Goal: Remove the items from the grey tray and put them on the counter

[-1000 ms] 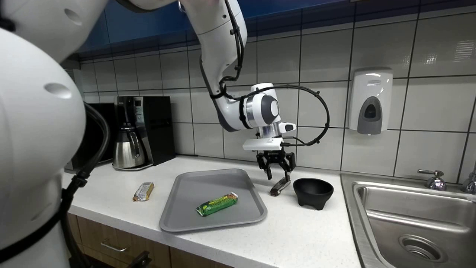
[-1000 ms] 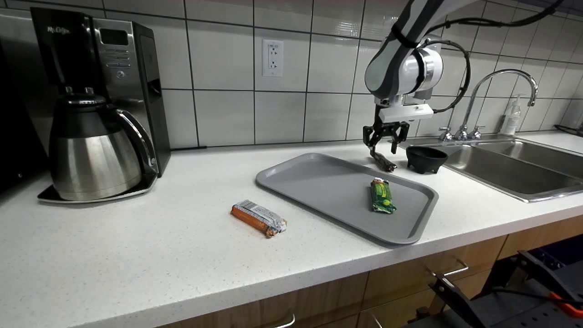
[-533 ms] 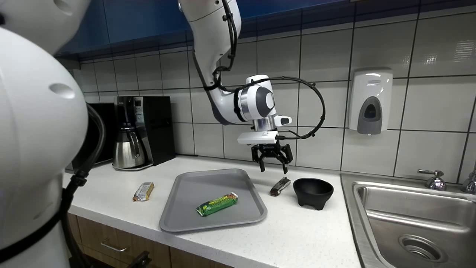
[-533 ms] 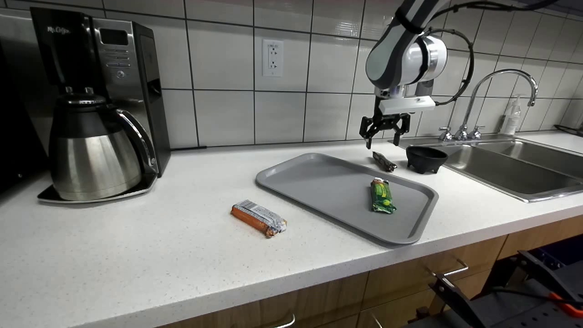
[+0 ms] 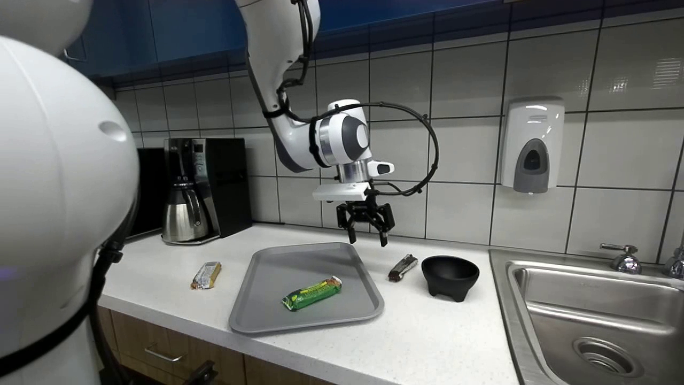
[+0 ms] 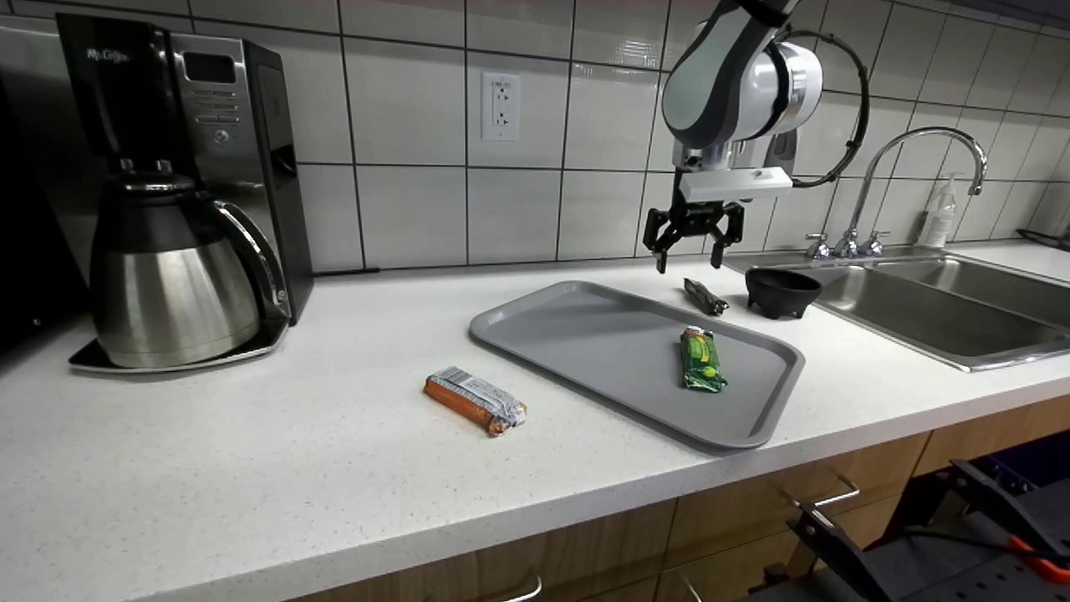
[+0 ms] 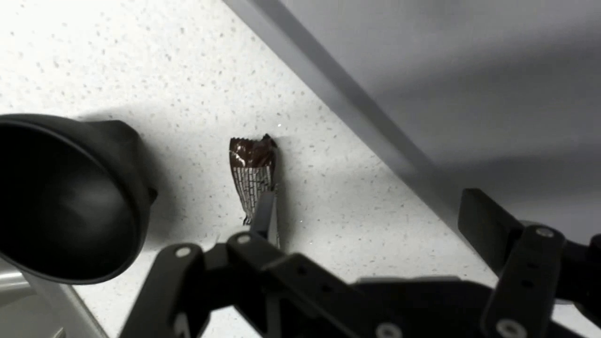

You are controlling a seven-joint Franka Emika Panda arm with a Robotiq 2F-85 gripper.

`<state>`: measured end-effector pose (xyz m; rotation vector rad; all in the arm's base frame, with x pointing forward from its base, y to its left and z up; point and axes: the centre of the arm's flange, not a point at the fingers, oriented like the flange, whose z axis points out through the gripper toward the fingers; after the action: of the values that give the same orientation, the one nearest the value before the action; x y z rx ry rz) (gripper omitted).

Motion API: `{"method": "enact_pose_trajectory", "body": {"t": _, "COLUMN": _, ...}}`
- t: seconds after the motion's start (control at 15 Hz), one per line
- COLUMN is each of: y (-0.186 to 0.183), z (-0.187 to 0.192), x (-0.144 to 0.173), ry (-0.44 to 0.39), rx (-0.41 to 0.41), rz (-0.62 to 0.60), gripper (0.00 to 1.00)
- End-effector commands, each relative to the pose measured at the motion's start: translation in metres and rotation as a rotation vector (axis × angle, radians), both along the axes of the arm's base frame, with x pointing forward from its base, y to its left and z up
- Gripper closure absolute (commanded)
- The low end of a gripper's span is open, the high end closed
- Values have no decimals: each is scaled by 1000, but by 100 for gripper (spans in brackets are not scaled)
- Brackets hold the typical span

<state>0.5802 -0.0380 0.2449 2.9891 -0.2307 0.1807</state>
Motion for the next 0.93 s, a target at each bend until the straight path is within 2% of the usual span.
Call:
{"method": "enact_pose_trajectory", "body": {"t": 0.0, "y": 25, "z": 21, "x": -33, "ry": 7, "rx": -10, "rz": -27, "gripper": 0}}
{"method": "enact_pose_trajectory", "body": {"t": 0.87, "y": 69, "z": 10, "x": -109, "ry": 84, "rx": 5, "rz": -199, "gripper": 0}}
